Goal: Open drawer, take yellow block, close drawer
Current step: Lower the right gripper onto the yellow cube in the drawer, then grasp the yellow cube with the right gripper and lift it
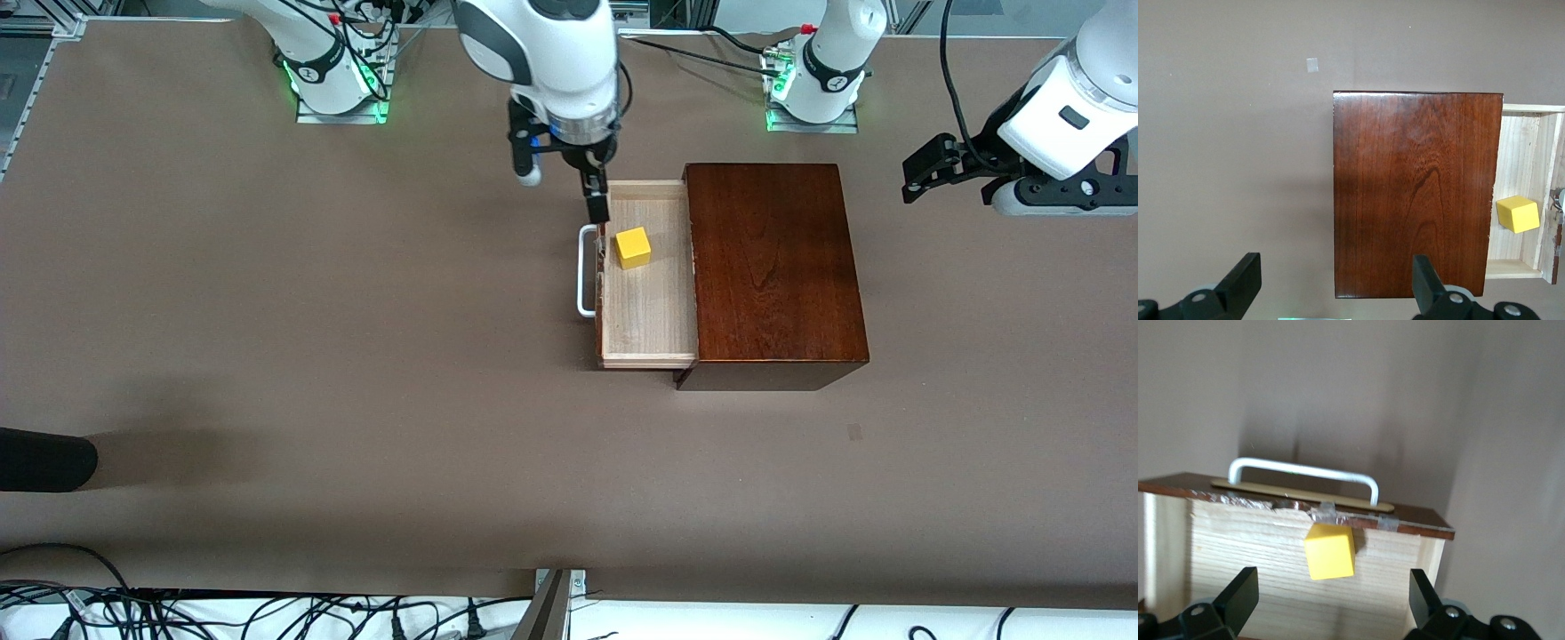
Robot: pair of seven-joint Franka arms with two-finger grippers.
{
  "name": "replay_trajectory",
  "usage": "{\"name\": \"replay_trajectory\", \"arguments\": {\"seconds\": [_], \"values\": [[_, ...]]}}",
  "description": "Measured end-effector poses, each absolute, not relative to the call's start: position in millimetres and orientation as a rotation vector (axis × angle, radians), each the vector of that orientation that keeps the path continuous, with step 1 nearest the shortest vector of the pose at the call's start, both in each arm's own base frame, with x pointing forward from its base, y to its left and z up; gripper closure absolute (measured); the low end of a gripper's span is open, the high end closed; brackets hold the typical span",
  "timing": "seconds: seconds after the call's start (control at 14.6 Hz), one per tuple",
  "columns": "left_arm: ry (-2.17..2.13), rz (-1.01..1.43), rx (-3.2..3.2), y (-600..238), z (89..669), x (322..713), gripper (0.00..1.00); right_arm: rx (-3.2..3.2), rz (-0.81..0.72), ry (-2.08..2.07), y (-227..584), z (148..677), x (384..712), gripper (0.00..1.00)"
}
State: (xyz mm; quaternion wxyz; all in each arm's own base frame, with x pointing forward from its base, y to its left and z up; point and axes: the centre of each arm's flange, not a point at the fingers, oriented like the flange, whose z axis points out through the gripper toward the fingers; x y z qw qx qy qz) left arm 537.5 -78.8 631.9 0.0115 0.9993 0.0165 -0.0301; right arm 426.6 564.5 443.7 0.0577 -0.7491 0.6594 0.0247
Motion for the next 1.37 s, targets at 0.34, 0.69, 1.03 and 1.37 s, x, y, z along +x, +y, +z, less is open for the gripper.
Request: {"name": "replay_trajectory", "arguments": {"seconds": [0.34, 0.69, 1.03, 1.37], "values": [[0.105, -0.044, 3.111, -61.2, 630.1, 546.0, 0.00, -2.288, 0.081, 1.976, 599.7, 375.7, 424.2, 0.00], [0.147, -0.047, 3.110, -46.9, 625.1, 551.3, 0.00, -2.311, 0.038, 1.948, 607.5, 341.3, 425.2, 0.00], [0.153, -0.024, 3.108, -45.3, 627.2, 554.6, 0.00, -2.318, 0.031, 1.925, 614.1, 322.2, 422.5, 0.00], [0.154, -0.043, 3.111, -46.0, 617.8, 561.0, 0.00, -2.319, 0.032, 1.933, 614.3, 309.1, 424.6, 0.41]]}}
